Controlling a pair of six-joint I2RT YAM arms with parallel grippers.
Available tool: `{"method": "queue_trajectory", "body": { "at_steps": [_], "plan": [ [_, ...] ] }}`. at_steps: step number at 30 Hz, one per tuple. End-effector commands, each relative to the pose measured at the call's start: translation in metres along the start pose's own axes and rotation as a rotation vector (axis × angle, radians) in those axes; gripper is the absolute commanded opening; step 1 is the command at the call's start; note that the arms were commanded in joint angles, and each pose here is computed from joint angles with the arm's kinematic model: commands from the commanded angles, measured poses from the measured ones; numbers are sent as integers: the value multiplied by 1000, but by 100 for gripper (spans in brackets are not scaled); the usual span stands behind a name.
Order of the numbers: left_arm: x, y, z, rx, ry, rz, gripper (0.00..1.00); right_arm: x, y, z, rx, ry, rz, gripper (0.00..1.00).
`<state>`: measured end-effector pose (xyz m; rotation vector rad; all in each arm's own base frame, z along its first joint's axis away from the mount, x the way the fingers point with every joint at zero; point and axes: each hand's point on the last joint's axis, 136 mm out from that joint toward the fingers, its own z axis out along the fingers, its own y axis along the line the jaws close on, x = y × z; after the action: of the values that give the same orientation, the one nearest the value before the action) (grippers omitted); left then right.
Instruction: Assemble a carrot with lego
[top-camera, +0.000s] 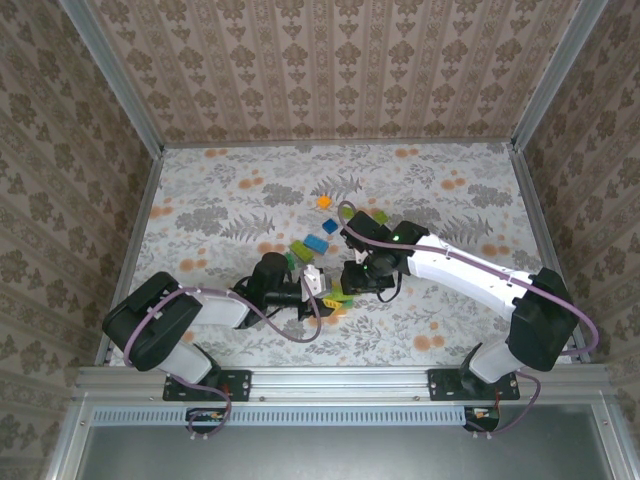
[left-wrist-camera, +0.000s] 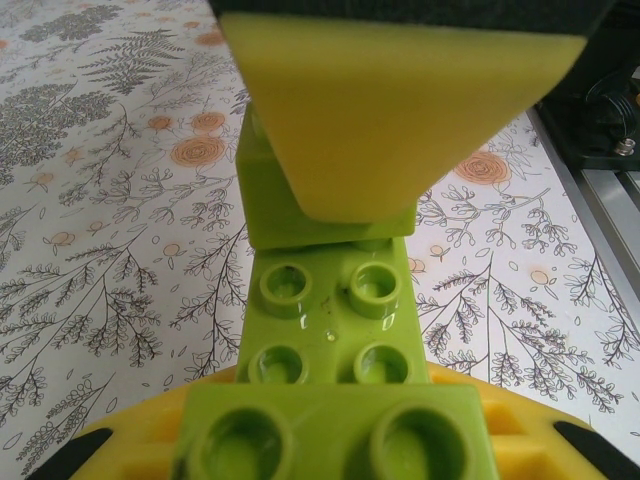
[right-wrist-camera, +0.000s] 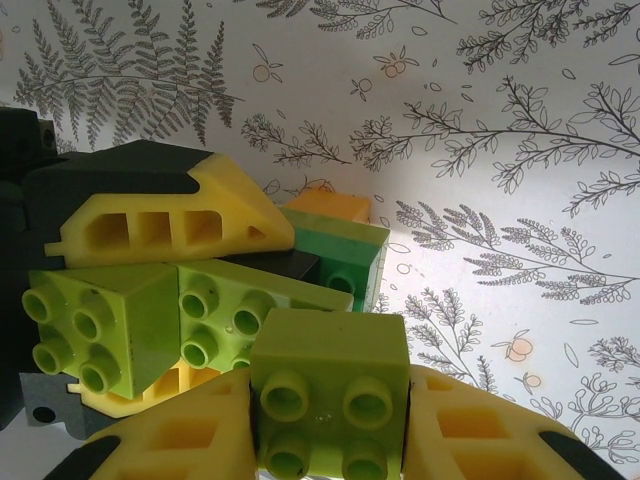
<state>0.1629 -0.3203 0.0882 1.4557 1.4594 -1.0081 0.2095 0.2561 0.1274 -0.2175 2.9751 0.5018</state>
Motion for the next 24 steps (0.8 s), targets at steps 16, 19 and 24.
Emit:
{"method": "queue_trajectory", "body": {
  "at_steps": [16, 19, 24],
  "plan": [
    [21, 0, 5, -14, 76, -10, 33, 15, -16, 24, 161, 64, 47, 25],
    [22, 0, 5, -15, 79, -12, 33, 17, -17, 26, 180, 73, 45, 26],
    [21, -1, 5, -14, 80, -8, 33, 20, -18, 32, 215, 97, 36, 26]
  ]
}}
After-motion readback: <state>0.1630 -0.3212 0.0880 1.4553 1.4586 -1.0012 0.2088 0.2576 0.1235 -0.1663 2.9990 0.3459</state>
